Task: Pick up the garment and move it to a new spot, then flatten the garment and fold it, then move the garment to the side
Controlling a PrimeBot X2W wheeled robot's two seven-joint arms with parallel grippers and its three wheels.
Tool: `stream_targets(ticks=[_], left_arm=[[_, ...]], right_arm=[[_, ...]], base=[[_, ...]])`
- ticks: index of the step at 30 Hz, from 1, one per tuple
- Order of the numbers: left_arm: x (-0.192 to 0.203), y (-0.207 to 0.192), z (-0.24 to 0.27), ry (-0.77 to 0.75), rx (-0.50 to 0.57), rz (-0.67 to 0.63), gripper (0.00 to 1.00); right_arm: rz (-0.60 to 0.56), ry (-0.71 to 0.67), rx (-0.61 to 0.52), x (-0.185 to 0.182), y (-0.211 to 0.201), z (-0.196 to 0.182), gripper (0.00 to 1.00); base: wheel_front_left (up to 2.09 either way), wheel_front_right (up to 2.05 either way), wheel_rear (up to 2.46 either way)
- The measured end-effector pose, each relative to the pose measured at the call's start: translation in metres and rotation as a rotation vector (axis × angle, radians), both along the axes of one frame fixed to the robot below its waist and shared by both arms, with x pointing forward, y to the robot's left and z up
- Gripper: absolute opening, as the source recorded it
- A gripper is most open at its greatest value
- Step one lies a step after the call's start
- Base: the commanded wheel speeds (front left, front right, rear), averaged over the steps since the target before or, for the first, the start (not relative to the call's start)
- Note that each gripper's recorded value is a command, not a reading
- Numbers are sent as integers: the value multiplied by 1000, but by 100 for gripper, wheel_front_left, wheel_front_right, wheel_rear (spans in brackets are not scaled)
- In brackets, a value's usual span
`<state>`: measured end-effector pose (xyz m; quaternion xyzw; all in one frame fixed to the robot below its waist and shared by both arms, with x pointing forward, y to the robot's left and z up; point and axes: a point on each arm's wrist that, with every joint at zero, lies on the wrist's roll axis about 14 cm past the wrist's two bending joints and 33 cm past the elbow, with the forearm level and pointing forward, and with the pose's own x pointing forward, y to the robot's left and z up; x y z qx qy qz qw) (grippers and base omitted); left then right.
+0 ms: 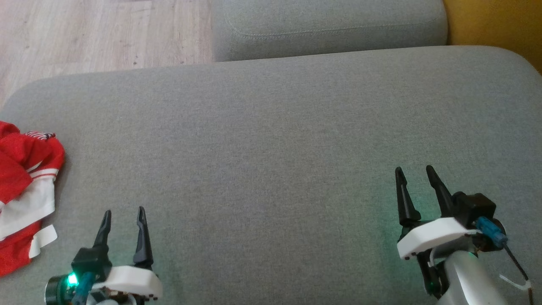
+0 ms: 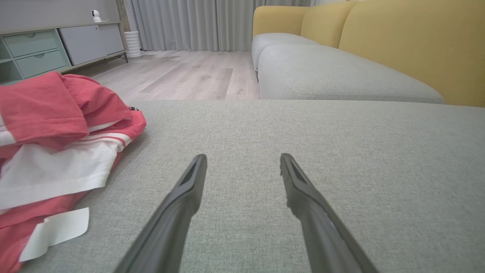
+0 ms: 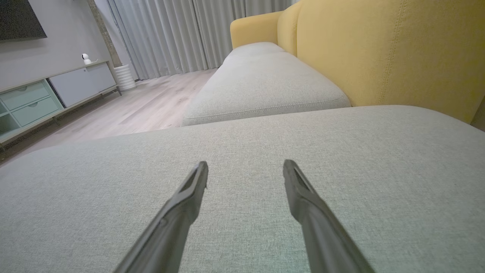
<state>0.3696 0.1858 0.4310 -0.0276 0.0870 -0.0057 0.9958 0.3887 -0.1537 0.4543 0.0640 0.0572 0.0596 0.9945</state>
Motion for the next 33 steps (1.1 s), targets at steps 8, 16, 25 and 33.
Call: stream_targets(ticks=[8,16,25,33], left_arm=[[2,0,1,-4,1,2,100],[-4,10,-2,5,1,31,100],[-38,62,-6,22,-2,206,100],[-108,125,-14,53,-2,459,100]], right_arm=[[-3,2,0,-1,-1,-1,100],[42,11,-1,5,14,-4,100],[247,22,-3,17,85,-9,100],[512,34,18,10,177,-12,100]], base=[[0,0,0],[0,0,0],[0,0,0],[0,0,0]])
